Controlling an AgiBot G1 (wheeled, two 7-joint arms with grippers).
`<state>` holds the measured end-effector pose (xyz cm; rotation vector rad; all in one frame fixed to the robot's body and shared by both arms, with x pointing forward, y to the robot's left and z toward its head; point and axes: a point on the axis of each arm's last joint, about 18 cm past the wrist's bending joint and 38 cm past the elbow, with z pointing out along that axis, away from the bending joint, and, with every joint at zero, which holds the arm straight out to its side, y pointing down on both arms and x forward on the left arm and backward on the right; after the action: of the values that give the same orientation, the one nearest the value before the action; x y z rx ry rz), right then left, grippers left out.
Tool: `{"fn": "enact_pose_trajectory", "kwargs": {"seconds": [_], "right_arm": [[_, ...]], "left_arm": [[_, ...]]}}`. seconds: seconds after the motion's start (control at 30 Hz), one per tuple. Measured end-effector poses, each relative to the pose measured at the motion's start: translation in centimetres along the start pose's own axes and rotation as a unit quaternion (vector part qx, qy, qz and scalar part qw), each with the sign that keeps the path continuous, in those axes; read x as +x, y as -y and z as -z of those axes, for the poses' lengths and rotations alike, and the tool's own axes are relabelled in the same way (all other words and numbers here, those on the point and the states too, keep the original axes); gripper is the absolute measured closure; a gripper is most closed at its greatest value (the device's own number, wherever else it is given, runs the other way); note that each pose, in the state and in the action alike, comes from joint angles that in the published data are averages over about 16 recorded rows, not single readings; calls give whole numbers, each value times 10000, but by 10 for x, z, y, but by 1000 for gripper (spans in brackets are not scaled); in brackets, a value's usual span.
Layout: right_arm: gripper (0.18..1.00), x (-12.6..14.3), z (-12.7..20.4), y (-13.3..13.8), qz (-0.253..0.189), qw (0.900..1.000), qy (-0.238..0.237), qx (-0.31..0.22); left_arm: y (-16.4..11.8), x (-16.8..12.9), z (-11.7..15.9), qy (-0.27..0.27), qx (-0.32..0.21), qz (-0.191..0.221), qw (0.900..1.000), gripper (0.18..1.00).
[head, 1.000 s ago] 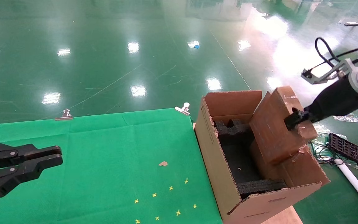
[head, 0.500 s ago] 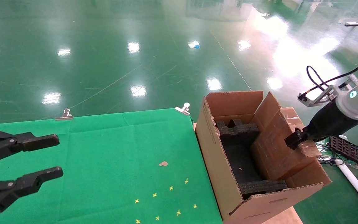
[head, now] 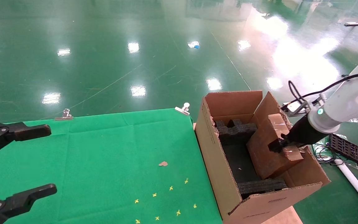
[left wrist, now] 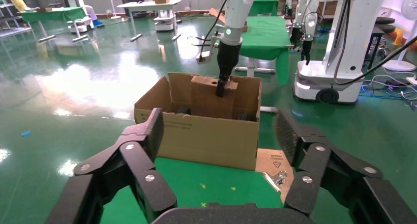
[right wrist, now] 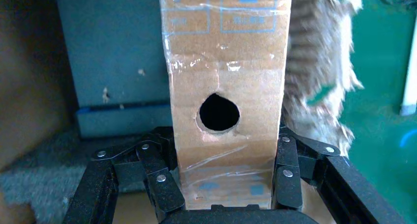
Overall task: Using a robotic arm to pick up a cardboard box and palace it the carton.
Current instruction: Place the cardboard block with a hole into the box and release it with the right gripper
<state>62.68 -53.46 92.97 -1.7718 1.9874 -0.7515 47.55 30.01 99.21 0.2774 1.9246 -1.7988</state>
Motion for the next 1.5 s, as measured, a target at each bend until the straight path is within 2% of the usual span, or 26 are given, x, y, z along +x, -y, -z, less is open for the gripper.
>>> {"fn": "enact_pose_trajectory", "kwargs": {"seconds": [0.13,0.33,0.53,0.93,1.13,1.33,1.5], "right_arm": [[877,-7,-16,-1,52,10000,-8,55],[882,-15,-40,-6,163,9998,-20,120],[889,-22,-56,-12,253,9996,45,153],[891,-24,-56,-13,339,9993,106,145],[858,-20,-50,-10,325,9993,53,148],[791,-16,-43,-6,290,9994,11,166],[700,-14,-33,0,257,9994,18,211]], "left_arm": [[0,0,0,0,0,0,10000,355],[0,0,0,0,0,0,10000,265],[0,0,0,0,0,0,10000,213],[0,0,0,0,0,0,10000,184],[0,0,0,0,0,0,10000,184],[0,0,0,0,0,0,10000,184],[0,0,0,0,0,0,10000,184]]}}
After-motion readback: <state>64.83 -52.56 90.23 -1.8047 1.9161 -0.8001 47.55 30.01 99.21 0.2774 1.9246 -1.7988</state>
